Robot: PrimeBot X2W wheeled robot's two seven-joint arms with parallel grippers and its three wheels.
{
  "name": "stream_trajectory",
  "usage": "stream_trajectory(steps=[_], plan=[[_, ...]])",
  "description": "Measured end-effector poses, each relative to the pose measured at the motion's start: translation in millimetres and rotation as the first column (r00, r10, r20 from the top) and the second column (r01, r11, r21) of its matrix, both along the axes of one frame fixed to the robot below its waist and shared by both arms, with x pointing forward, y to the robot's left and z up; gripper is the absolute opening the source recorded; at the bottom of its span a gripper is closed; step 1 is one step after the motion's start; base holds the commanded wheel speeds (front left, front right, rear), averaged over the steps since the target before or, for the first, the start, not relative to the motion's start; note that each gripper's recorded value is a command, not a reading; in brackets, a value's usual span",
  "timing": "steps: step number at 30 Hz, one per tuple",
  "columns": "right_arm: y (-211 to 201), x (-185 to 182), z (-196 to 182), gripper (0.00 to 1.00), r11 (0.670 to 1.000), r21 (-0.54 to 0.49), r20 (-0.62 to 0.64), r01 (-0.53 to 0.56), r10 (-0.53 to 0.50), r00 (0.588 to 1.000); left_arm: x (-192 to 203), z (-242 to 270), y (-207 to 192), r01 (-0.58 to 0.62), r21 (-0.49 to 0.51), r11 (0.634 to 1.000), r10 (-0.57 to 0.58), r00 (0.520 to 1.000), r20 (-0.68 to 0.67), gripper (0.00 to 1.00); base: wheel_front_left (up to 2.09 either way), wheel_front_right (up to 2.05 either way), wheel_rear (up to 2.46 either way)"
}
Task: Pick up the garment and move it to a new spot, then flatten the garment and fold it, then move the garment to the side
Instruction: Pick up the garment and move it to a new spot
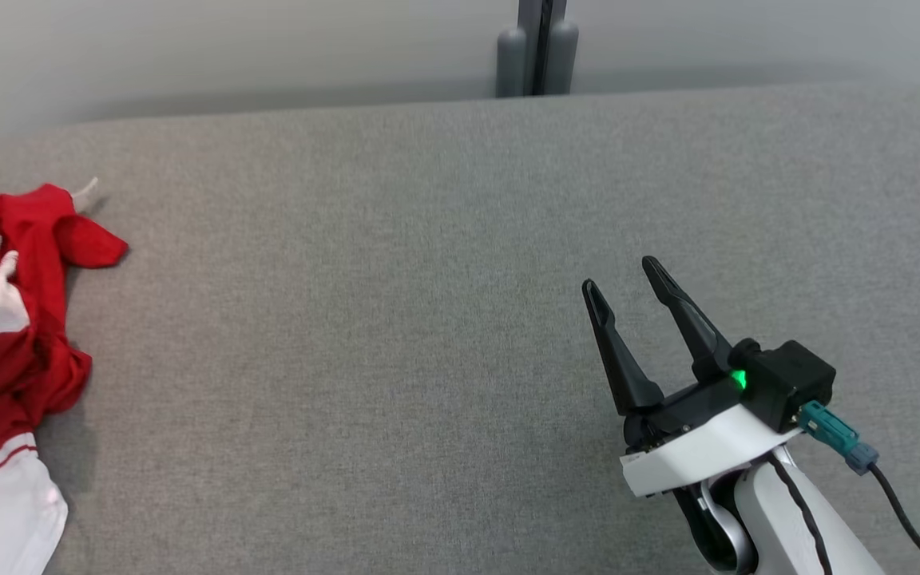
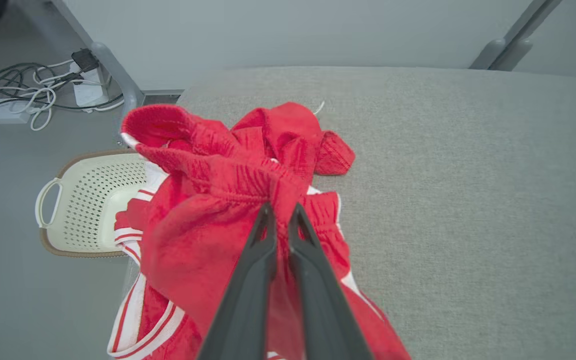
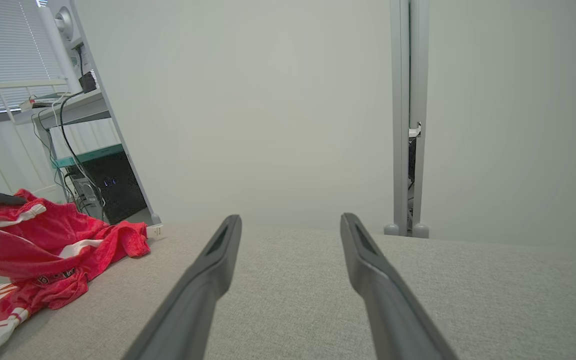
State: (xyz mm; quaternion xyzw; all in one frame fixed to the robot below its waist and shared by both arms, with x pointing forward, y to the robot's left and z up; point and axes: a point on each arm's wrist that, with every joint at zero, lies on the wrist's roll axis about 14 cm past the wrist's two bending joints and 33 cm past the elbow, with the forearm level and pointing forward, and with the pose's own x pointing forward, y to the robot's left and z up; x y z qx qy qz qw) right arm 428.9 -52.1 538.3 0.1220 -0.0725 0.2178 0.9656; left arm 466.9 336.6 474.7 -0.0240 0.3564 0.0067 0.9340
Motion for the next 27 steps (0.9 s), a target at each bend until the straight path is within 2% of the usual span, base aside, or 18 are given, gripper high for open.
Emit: stream_trajectory(steps=[7,12,13,14,20,24,27], plan=[[-5.5,-20.9,28.2,1.00,1.000,0.026,0.059,0.013,-0.015,0.998,7.4,71.0,-50.9,0.191,0.083,0.978,-0.203,0.964,0.169,0.00,0.00,0.00,0.00],[-24.4,-35.6,39.9,1.00,0.997,0.046,0.083,0.065,-0.069,0.994,11.8,109.1,-110.5,0.354,0.158,0.922,-0.384,0.890,0.245,0.00,0.00,0.00,0.00],[-35.1,-40.2,45.0,1.00,0.994,0.057,0.094,0.094,-0.099,0.991,13.8,124.2,-146.4,0.429,0.146,0.891,-0.453,0.843,0.289,0.00,0.00,0.00,0.00],[-40.2,-42.3,48.1,1.00,0.992,0.062,0.101,0.108,-0.114,0.988,13.5,130.9,-166.3,0.472,0.140,0.871,-0.491,0.815,0.308,0.00,0.00,0.00,0.00],[-75.7,-55.3,55.2,1.00,0.975,0.082,0.116,0.208,-0.216,0.969,2.8,164.8,-266.8,0.670,0.191,0.718,-0.683,0.625,0.379,0.00,0.00,0.00,0.00],[-102.7,-62.6,55.8,1.00,0.954,0.089,0.117,0.285,-0.294,0.948,-17.7,193.5,-339.1,0.786,0.129,0.604,-0.726,0.477,0.494,0.00,0.00,0.00,0.00],[-117.2,-63.4,52.9,1.00,0.941,0.080,0.112,0.329,-0.336,0.935,-27.5,208.9,-371.0,0.834,0.060,0.549,-0.700,0.420,0.577,0.00,0.00,0.00,0.00]])
